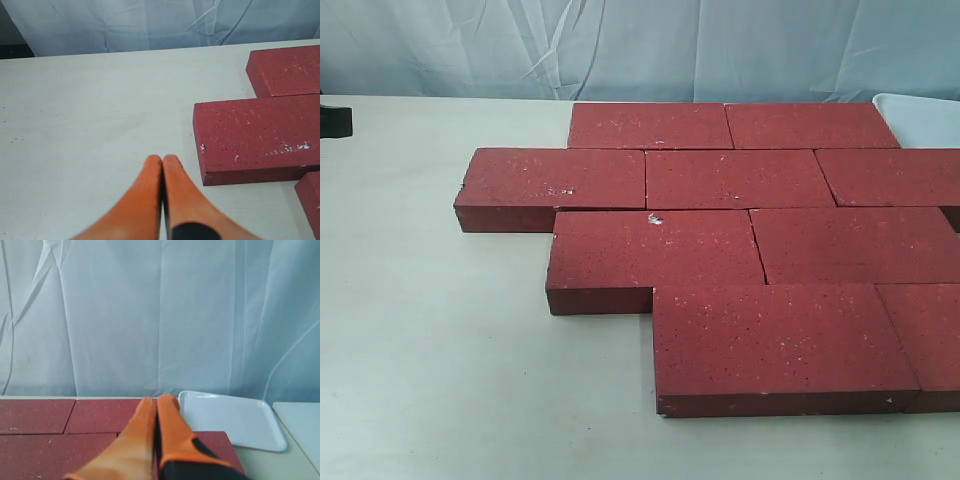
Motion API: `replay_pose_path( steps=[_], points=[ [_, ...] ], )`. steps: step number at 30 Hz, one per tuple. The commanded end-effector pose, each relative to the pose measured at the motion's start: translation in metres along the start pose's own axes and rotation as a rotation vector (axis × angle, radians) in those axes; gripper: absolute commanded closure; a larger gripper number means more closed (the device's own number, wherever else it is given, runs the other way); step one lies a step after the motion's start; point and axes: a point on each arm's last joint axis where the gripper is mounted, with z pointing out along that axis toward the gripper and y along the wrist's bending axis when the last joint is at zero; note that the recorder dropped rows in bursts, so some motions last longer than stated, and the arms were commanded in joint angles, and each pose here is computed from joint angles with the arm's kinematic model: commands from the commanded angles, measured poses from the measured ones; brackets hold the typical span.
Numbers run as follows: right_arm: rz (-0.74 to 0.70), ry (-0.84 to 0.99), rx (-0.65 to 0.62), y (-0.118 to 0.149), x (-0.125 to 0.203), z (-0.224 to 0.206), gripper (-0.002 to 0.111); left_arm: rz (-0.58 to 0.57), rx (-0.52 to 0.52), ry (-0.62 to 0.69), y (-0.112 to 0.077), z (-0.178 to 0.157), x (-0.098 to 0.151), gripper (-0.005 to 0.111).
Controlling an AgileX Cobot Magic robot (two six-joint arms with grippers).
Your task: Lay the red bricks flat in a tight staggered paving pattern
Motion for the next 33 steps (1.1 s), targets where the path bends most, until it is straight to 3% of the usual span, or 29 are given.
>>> replay_pose_path(
  steps=[1, 15, 24, 33],
  points=[
    [0.000, -0.042, 0.005, 0.000, -0.002, -0.011, 0.109, -0.009, 0.002, -0.006, 0.000, 0.000, 0.000, 0.106],
    [0.000, -0.051, 0.027, -0.001, 0.015, -0.031, 0.109, -0.009, 0.002, -0.006, 0.000, 0.000, 0.000, 0.106],
    [0.019, -0.032, 0.039, 0.000, 0.080, -0.048, 0.109, -0.009, 0.002, -0.006, 0.000, 0.000, 0.000, 0.106],
    [0.014, 0.032, 0.034, 0.001, 0.122, -0.043, 0.109, -0.009, 0.003, -0.008, 0.000, 0.000, -0.001, 0.106]
  ],
)
